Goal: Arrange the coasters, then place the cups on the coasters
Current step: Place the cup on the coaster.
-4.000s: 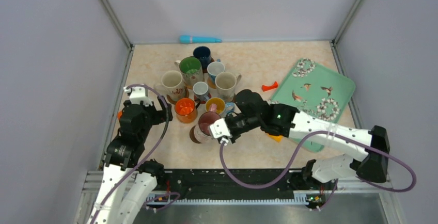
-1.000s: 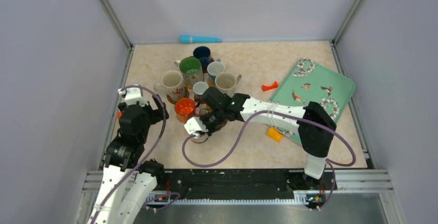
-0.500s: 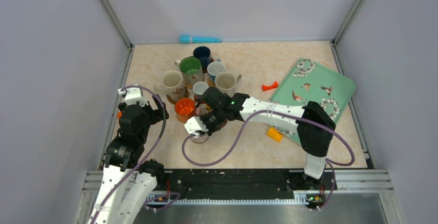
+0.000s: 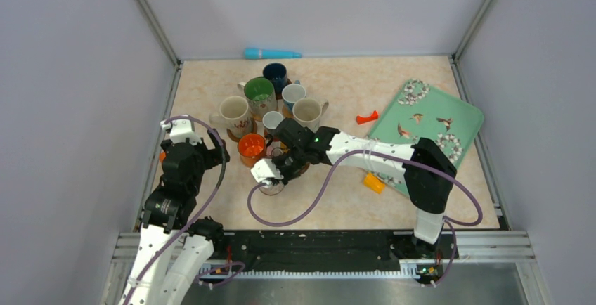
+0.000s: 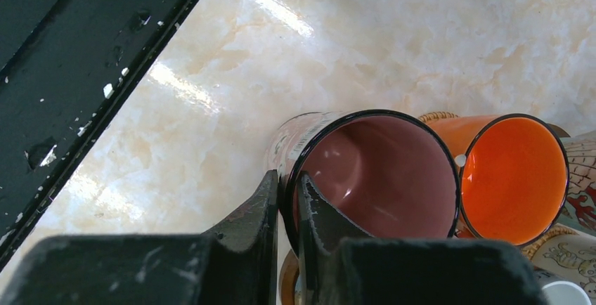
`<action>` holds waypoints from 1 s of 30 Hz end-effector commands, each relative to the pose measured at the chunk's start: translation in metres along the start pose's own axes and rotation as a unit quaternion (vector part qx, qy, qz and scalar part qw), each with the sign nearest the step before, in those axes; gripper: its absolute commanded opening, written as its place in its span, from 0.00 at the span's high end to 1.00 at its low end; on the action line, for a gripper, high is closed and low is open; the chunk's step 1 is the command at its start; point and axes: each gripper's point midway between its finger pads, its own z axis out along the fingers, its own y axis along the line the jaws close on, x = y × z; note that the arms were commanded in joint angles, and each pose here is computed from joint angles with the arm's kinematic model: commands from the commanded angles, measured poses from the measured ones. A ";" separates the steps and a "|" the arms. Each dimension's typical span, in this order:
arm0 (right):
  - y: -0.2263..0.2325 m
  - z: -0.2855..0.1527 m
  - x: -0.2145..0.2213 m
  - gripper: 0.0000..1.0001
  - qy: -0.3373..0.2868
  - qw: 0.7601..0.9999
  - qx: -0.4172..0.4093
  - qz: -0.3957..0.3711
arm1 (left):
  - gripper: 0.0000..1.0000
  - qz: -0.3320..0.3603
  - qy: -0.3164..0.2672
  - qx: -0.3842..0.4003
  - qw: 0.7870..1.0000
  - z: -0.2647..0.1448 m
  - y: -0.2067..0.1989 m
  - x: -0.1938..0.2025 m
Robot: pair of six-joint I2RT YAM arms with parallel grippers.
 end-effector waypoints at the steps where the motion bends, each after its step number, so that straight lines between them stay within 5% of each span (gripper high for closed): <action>1: -0.040 -0.016 -0.041 0.88 -0.053 0.995 0.051 -0.062 | 0.01 -0.011 -0.026 0.005 1.000 -0.007 -0.002 -0.017; 8: -0.043 -0.017 -0.043 0.77 -0.056 0.995 0.057 -0.063 | 0.01 -0.011 -0.027 0.005 1.000 -0.007 -0.002 -0.018; 30: -0.038 -0.027 -0.049 0.66 -0.061 0.994 0.065 -0.068 | 0.01 -0.010 -0.023 0.007 1.000 -0.005 -0.004 -0.016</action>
